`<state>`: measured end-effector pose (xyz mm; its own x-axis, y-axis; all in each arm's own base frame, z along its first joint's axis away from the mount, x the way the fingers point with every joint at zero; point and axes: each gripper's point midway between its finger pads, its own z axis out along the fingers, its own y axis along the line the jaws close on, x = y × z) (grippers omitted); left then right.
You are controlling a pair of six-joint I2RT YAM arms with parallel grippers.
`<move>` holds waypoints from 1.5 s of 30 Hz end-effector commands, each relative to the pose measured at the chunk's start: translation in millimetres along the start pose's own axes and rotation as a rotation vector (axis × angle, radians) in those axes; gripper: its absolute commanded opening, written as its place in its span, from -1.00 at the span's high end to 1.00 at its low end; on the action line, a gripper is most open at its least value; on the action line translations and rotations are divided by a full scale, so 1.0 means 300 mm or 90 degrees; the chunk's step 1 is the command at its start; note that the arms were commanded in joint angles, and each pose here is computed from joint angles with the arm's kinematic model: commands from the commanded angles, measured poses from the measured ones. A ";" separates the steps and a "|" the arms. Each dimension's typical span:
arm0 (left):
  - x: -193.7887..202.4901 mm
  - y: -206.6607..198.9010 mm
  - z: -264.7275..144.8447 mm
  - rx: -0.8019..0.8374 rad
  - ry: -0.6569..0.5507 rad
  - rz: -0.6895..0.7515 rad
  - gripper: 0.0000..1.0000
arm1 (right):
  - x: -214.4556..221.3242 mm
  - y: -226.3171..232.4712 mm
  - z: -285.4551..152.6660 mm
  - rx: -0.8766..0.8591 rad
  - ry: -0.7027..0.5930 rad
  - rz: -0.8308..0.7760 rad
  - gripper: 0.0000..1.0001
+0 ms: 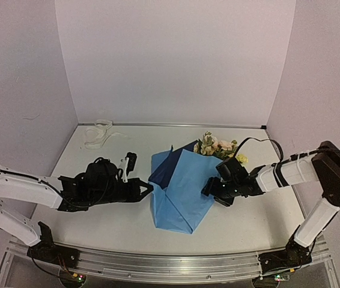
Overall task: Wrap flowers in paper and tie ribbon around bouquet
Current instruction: Fold the two-thirds-folded wrapping paper at the center of the board.
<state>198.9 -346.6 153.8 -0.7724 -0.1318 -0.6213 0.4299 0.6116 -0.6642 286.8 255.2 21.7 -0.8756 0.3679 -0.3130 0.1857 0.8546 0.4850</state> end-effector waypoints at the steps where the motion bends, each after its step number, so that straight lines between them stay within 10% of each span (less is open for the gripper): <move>1: -0.046 -0.120 0.058 0.042 -0.025 0.041 1.00 | -0.035 0.080 0.022 0.013 0.021 -0.072 -0.33; 12: 0.083 -0.205 0.278 0.067 0.063 0.109 1.00 | -0.076 0.189 0.082 0.030 0.077 -0.210 -0.35; 26: 0.217 -0.173 0.432 0.060 0.152 0.114 0.99 | -0.116 0.050 0.026 0.014 0.058 -0.057 -0.96; 45: 0.250 -0.183 0.475 0.070 0.188 0.118 1.00 | -0.413 -0.065 0.102 -0.079 0.009 0.170 -0.78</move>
<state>182.9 -486.9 71.5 -0.7884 0.2098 -0.5783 0.5836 0.5522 -0.5954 383.9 205.9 34.1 -0.8135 0.5539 -0.1772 0.3304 0.6909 0.6430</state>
